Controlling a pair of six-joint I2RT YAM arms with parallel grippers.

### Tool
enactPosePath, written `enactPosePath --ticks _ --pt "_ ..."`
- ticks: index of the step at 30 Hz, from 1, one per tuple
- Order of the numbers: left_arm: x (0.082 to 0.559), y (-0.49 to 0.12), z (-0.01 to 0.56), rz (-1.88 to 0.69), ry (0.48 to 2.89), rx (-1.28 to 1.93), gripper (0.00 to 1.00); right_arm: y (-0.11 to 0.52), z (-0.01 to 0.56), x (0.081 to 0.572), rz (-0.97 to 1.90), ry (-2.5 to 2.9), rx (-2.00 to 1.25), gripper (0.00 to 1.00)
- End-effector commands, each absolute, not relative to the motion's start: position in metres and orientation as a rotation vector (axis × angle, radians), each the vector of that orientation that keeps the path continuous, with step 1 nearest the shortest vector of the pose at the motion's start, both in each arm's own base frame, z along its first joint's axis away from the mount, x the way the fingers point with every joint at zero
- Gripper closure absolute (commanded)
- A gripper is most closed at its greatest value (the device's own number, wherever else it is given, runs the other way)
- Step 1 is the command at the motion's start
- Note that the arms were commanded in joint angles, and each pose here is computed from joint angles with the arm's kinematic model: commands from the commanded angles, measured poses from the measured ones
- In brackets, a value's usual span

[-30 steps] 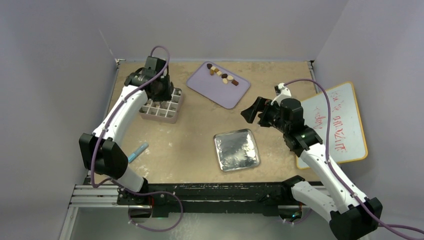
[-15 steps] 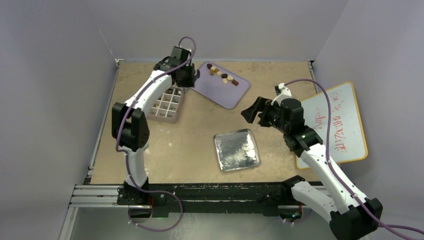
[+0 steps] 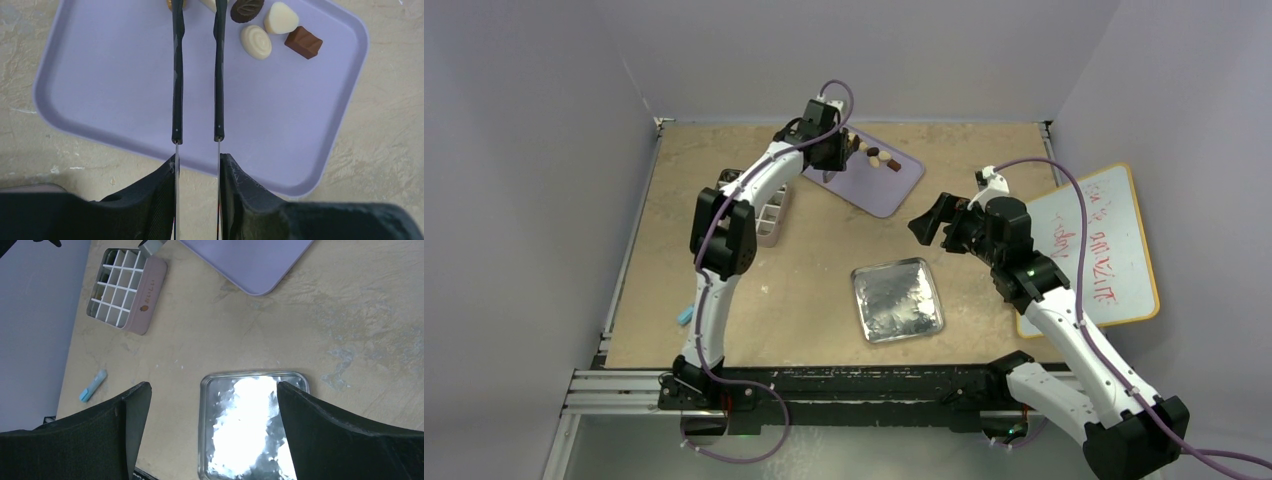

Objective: Pack the chocolate
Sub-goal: Pick up the fake chocolate from the plate.

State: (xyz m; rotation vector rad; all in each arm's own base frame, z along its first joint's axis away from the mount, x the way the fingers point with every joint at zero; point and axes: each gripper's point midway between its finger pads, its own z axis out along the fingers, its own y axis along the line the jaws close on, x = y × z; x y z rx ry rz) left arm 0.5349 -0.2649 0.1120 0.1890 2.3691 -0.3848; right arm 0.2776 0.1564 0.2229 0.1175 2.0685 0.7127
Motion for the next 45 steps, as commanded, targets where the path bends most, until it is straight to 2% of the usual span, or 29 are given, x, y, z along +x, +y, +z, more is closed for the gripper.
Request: enactPosePath --ticks 1,24,29,35,45 --pt "0.564 -0.268 0.137 -0.377 2.24 0.194 0.69 0.152 0.24 0.28 0.686 2.022 0.104 0.03" --pt "0.572 -0.262 0.095 -0.297 2.277 0.226 0.67 0.153 0.244 0.281 0.686 2.027 0.096 0.03" --pt "0.573 -0.264 0.091 -0.307 2.296 0.236 0.71 0.152 0.243 0.282 0.678 2.026 0.1 0.03" --pt "0.57 -0.263 0.108 -0.315 2.277 0.224 0.85 0.154 0.235 0.282 0.686 2.04 0.103 0.03" --pt "0.541 -0.253 0.142 -0.332 2.319 0.188 0.85 0.158 0.244 0.284 0.713 2.016 0.092 0.03"
